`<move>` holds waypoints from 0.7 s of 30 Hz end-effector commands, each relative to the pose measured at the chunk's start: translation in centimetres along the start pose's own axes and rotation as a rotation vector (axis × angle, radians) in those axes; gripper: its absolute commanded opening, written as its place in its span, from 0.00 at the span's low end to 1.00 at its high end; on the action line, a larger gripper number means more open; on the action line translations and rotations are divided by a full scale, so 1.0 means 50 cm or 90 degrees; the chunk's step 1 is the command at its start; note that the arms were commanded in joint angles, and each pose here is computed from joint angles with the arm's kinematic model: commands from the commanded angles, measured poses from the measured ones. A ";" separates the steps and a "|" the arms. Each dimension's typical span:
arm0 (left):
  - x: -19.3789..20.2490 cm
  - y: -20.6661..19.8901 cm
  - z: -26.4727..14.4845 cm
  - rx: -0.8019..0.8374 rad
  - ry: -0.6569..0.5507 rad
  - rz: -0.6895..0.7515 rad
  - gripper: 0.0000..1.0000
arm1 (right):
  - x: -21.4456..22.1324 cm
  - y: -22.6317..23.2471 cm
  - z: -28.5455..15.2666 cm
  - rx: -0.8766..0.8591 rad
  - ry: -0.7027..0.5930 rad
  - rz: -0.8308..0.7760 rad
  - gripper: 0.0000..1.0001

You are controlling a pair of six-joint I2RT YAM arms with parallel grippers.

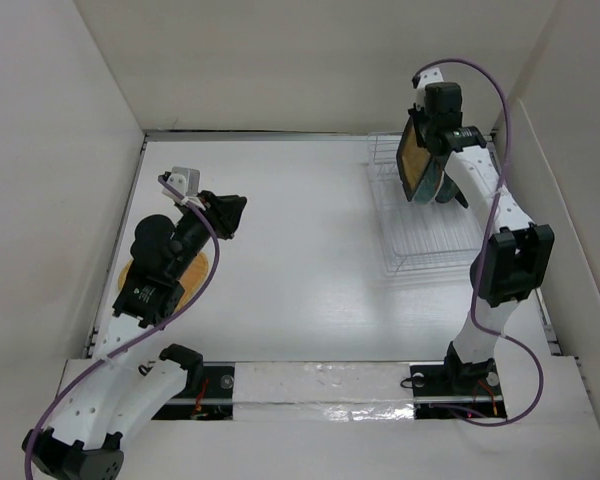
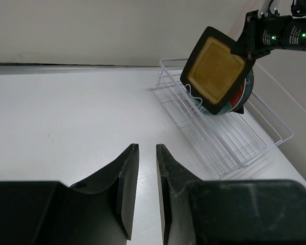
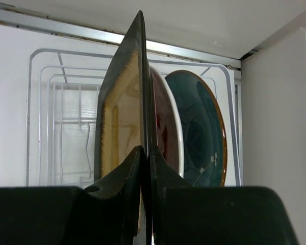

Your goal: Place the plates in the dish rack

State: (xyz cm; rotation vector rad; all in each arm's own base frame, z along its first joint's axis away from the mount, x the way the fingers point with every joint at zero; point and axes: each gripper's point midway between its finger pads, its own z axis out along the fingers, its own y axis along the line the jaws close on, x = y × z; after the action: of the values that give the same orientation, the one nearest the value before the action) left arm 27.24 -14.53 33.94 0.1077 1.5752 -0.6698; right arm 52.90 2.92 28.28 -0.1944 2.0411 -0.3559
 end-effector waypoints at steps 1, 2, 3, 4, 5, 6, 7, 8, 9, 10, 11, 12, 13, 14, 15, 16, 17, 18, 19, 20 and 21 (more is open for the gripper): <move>-0.017 -0.006 0.002 0.009 -0.023 -0.001 0.18 | -0.106 -0.038 -0.021 0.042 -0.127 0.030 0.00; -0.016 -0.007 0.002 0.010 -0.022 0.000 0.18 | -0.112 -0.040 -0.022 0.045 -0.138 0.032 0.00; -0.015 -0.008 0.002 0.012 -0.021 -0.001 0.18 | -0.110 -0.046 -0.021 0.057 -0.140 0.032 0.00; -0.016 -0.008 0.001 0.013 -0.023 0.000 0.18 | -0.101 -0.045 -0.018 0.062 -0.144 0.033 0.00; -0.017 -0.007 0.001 0.011 -0.023 0.000 0.18 | -0.097 -0.044 -0.015 0.063 -0.147 0.034 0.00; -0.015 -0.006 0.002 0.010 -0.022 0.000 0.18 | -0.094 -0.043 -0.014 0.063 -0.149 0.034 0.00; -0.016 -0.008 0.002 0.012 -0.022 -0.001 0.18 | -0.088 -0.043 -0.010 0.068 -0.148 0.036 0.00; -0.016 -0.008 0.002 0.013 -0.022 -0.002 0.18 | -0.084 -0.030 -0.006 0.064 -0.151 0.035 0.00; -0.015 -0.008 0.002 0.013 -0.022 -0.001 0.18 | -0.080 -0.030 -0.006 0.066 -0.153 0.036 0.00; -0.016 -0.009 0.002 0.015 -0.022 -0.002 0.18 | -0.077 -0.035 -0.005 0.077 -0.157 0.040 0.00; -0.015 -0.009 0.003 0.014 -0.021 -0.002 0.18 | -0.067 -0.034 -0.005 0.083 -0.166 0.045 0.00; -0.013 -0.009 0.003 0.015 -0.019 -0.003 0.18 | -0.061 -0.032 -0.003 0.083 -0.167 0.046 0.00; -0.012 -0.009 0.004 0.015 -0.018 -0.003 0.18 | -0.058 -0.030 -0.003 0.081 -0.171 0.054 0.00; -0.012 -0.009 0.004 0.016 -0.017 -0.003 0.18 | -0.055 -0.020 -0.004 0.077 -0.172 0.053 0.00; -0.014 -0.010 0.002 0.017 -0.020 -0.003 0.18 | -0.044 -0.018 -0.002 0.078 -0.164 0.050 0.00; -0.013 -0.010 0.003 0.016 -0.020 -0.004 0.18 | -0.044 -0.012 -0.008 0.078 -0.165 0.047 0.00; -0.012 -0.009 0.004 0.016 -0.020 -0.003 0.18 | -0.055 -0.015 -0.010 0.080 -0.181 0.052 0.00; -0.009 -0.009 0.005 0.017 -0.015 -0.005 0.18 | -0.051 -0.014 -0.009 0.079 -0.179 0.050 0.00; -0.010 -0.011 0.005 0.019 -0.015 -0.005 0.18 | -0.048 -0.014 -0.008 0.081 -0.176 0.046 0.00; -0.011 -0.013 0.004 0.022 -0.015 -0.005 0.18 | -0.047 -0.016 -0.008 0.084 -0.176 0.044 0.00; -0.012 -0.013 0.004 0.022 -0.017 -0.005 0.18 | -0.045 -0.015 -0.009 0.084 -0.176 0.042 0.00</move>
State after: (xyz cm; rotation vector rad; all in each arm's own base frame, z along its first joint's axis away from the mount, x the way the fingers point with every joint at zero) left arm 27.35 -14.68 33.63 0.1085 1.5853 -0.6752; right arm 53.57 3.81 26.66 -0.1483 1.8681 -0.3608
